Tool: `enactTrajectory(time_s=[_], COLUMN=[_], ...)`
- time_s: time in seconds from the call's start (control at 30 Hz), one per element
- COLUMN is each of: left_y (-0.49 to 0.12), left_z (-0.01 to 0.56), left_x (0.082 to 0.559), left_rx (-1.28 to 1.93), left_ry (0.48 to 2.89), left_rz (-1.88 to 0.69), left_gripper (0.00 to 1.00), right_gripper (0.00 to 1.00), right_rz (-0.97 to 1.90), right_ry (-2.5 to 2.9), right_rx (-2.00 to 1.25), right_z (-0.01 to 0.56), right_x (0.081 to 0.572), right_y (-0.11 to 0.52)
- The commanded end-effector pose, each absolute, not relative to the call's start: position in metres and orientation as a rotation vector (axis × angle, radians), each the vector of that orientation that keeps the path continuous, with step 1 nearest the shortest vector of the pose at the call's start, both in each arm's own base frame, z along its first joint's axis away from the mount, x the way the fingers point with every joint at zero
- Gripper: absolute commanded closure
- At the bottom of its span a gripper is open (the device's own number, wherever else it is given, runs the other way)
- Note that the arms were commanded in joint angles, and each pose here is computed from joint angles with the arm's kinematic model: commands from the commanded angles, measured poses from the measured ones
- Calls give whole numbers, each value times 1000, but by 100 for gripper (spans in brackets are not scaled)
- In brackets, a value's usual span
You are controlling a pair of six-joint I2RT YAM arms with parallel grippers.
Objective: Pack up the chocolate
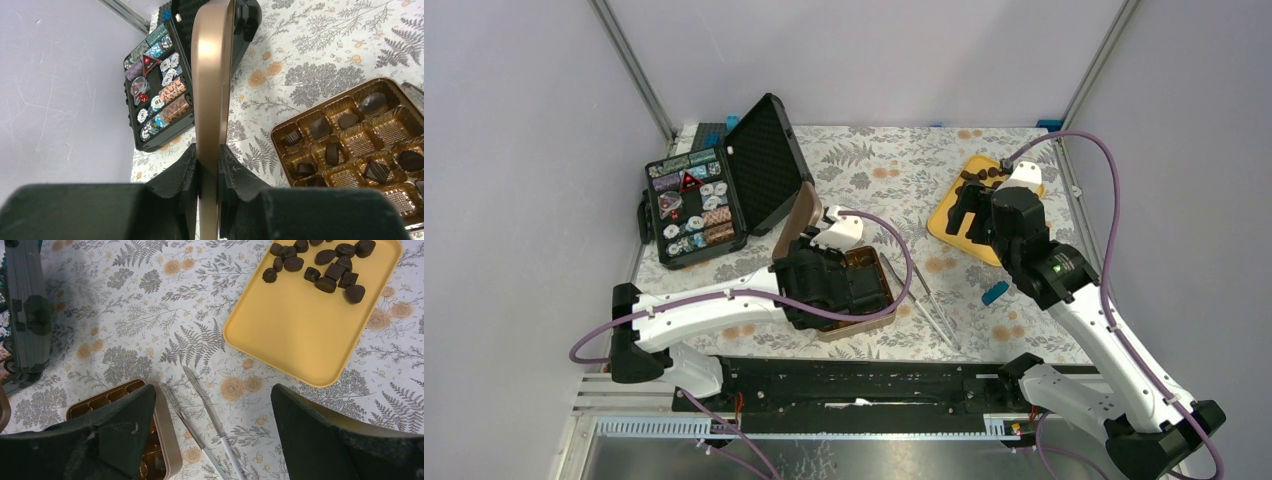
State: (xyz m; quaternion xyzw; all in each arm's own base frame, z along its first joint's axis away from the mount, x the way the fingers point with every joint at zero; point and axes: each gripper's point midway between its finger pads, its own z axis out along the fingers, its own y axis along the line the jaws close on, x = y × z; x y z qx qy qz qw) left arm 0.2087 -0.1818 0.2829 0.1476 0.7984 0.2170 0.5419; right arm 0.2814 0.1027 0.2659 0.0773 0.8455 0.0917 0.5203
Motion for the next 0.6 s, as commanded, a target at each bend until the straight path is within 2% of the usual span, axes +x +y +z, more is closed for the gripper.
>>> enactTrajectory(time_s=[0.0,0.23,0.57], left_y=[-177,-178,-211], left_z=[285,277,252], left_x=[209,208,195], left_rx=[310,318,499], left_ry=[1849,1835,1770], left_rz=[519,535,605], left_gripper=[100,100,100], right_gripper=[8,8,7], right_rz=[242,253,279], right_ry=[2005,2022,2043], right_rx=[193,197,191], right_z=[276,269,258], right_x=[285,284,283], right_y=[107,110,115])
